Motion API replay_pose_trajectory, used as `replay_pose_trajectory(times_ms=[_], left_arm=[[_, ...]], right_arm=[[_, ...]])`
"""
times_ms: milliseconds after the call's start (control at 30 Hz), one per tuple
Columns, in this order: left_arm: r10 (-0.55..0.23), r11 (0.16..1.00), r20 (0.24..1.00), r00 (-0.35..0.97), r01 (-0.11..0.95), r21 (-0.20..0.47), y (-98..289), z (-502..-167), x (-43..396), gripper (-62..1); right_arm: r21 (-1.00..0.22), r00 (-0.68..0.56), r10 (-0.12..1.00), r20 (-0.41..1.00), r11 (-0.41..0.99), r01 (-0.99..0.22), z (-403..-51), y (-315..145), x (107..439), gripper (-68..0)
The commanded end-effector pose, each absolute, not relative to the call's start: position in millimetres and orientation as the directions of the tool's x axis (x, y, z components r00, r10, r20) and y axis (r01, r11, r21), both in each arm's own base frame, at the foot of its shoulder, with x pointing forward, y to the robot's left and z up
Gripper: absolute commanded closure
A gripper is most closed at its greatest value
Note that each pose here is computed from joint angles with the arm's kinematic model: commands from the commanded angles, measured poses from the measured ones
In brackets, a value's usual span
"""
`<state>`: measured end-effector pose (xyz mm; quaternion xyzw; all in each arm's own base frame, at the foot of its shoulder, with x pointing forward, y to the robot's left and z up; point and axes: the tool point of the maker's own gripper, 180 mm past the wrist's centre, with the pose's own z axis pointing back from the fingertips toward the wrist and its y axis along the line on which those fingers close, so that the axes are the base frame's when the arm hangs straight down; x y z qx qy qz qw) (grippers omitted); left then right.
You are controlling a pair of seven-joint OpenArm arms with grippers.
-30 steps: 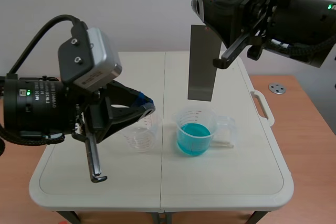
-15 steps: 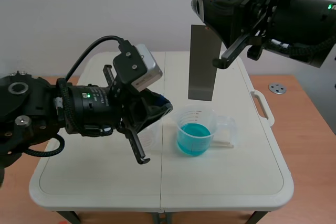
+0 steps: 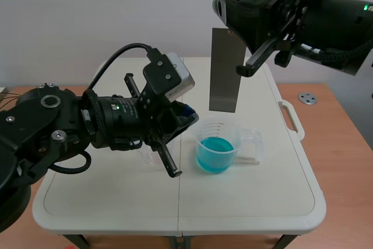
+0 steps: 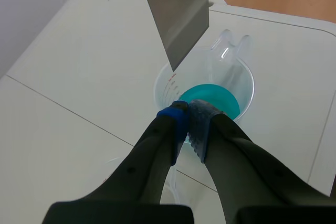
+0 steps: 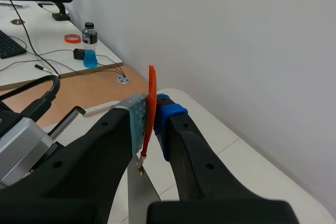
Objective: Hold the metal plate by the orange handle, dip it into the blue solution, take it out and point at it, then put the plate back in the beaker on the left.
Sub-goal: 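Point at the plate with the left hand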
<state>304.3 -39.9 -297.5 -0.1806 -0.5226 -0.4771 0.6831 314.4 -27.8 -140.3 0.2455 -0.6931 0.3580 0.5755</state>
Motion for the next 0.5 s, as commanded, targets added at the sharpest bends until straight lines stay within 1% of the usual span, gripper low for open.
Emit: replay_pose_trajectory(times_ms=[0,267,367,467], left_arm=[[-0.435,0.490,0.900,-0.025,0.832,0.260,-43.6,-286.1,307.7,-1.9],[-0.435,0.504,0.900,-0.022,0.823,0.263,-39.8,-285.2,310.9,-1.9],[-0.433,0.537,0.901,-0.010,0.801,0.267,-26.9,-282.3,318.7,-1.9],[-0.438,0.580,0.899,-0.013,0.759,0.294,-4.1,-272.7,327.8,-1.9]], right_arm=[[-0.219,-0.242,0.050,0.969,0.630,-0.745,-130.3,-30.7,316.1,-1.1],[-0.219,-0.242,0.050,0.969,0.630,-0.745,-130.3,-30.7,316.1,-1.1],[-0.219,-0.242,0.050,0.969,0.630,-0.745,-130.2,-30.6,316.1,-1.1],[-0.218,-0.242,0.049,0.969,0.630,-0.745,-130.2,-30.6,316.1,-1.1]])
